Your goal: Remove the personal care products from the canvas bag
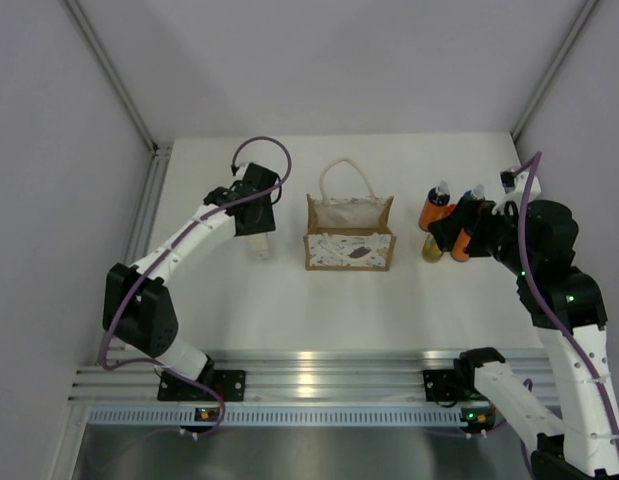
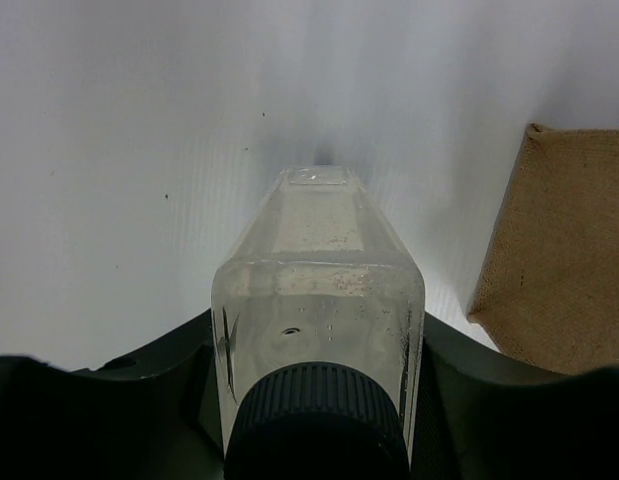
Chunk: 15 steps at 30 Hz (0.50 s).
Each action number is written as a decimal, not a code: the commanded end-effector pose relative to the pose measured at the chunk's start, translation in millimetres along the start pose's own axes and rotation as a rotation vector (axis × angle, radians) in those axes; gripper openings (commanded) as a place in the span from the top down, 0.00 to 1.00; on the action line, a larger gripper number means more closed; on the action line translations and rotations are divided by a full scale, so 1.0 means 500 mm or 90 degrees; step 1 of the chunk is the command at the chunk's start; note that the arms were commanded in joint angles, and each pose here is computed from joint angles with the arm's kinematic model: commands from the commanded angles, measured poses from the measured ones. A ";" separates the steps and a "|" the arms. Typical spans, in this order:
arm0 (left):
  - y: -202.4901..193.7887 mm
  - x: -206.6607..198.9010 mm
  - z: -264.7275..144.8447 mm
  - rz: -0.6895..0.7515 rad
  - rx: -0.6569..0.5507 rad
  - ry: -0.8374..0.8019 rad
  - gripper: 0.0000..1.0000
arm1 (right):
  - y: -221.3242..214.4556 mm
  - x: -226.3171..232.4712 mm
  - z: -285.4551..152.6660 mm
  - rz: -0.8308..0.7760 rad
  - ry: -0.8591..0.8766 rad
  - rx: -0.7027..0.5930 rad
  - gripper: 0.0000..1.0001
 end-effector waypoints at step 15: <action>0.035 -0.034 0.045 -0.045 -0.027 -0.047 0.59 | 0.025 0.005 -0.025 -0.020 -0.008 -0.016 0.00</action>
Point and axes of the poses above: each gripper's point midway between its finger pads, its own z axis out along the fingers, its own x axis along the line the jaws close on, y = z × x, the point moved 4 cm from there along -z, back along the fingers, and after that the axes turned 4 degrees about -z, right-handed, at the moved point
